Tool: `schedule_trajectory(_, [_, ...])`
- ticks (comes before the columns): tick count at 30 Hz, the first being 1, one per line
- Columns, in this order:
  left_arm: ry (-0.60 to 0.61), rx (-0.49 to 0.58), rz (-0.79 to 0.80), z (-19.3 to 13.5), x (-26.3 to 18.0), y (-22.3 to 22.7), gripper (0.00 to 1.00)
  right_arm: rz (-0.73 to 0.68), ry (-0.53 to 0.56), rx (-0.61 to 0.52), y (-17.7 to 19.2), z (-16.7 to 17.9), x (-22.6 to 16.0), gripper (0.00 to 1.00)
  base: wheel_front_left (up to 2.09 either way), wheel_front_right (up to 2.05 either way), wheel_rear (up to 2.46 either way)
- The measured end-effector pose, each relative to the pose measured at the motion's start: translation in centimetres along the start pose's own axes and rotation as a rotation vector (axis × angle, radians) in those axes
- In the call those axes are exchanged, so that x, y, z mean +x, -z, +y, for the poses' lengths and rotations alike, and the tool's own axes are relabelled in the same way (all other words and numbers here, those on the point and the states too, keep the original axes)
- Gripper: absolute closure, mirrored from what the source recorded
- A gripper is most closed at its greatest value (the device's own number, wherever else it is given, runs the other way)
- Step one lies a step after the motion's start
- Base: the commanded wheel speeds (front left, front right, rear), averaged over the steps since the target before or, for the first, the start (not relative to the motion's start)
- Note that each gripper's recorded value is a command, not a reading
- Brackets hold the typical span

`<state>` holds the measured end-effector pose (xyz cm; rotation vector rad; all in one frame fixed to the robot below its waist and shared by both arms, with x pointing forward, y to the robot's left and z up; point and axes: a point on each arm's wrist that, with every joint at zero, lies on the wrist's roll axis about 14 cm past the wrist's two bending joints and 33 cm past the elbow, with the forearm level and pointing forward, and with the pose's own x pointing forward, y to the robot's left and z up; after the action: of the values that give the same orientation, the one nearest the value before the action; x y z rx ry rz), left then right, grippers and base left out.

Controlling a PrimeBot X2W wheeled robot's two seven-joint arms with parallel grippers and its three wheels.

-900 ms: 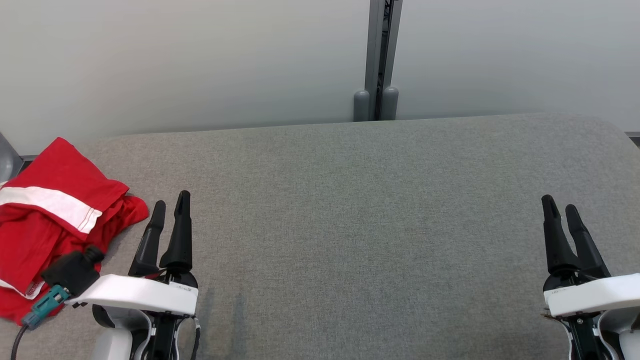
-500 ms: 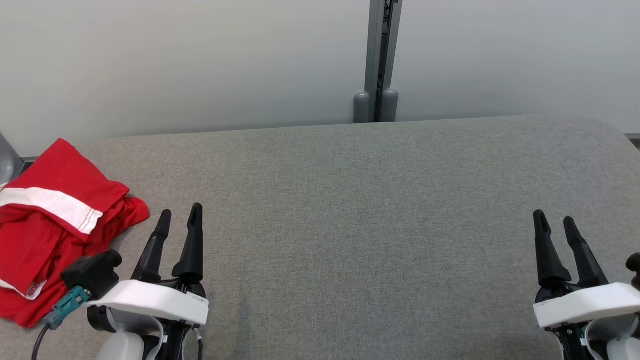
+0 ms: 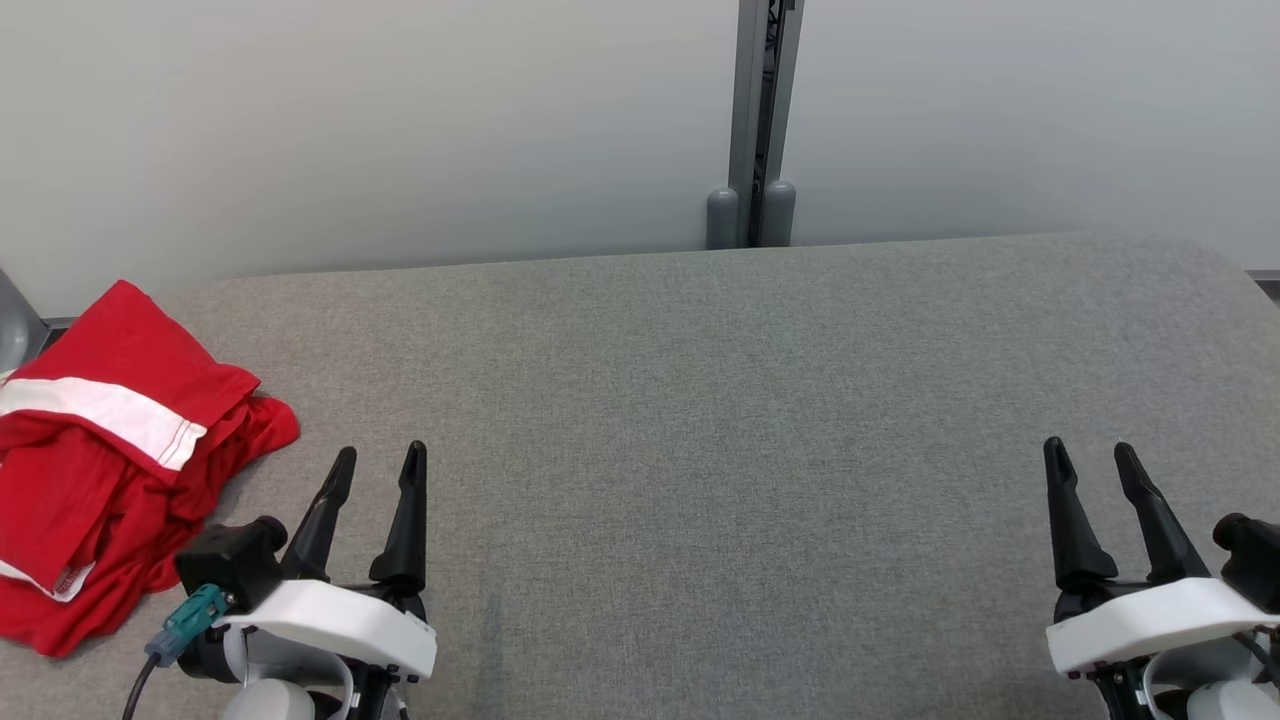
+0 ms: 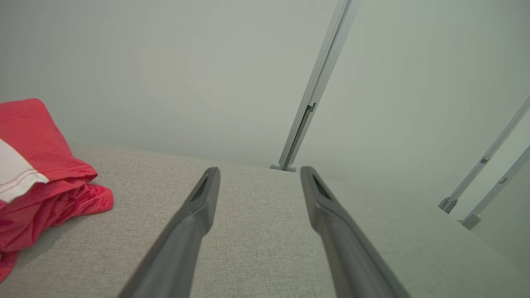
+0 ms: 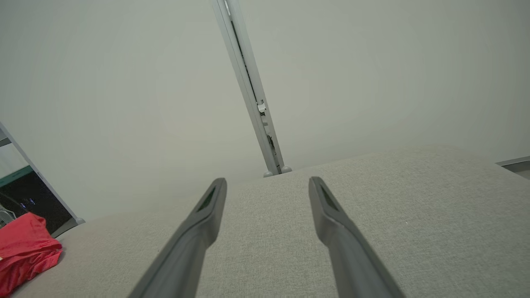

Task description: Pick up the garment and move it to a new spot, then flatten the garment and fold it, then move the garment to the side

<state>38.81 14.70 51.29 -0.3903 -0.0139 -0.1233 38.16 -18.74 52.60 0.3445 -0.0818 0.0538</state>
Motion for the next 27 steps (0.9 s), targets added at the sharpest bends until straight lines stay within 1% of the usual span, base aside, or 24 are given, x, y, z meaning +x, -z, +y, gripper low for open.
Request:
schedule_trajectory(18, [-0.031,0.18,0.052,1.0,-0.9,2.0,0.0,0.056,-0.01,-0.145,1.5,0.1,-0.4,0.0,0.0,0.0,0.0])
schedule_trajectory(27, [-0.033,0.231,0.06,1.1,-1.1,2.5,0.0,0.07,-0.018,-0.194,1.8,0.2,-0.6,0.0,0.0,0.0,0.0])
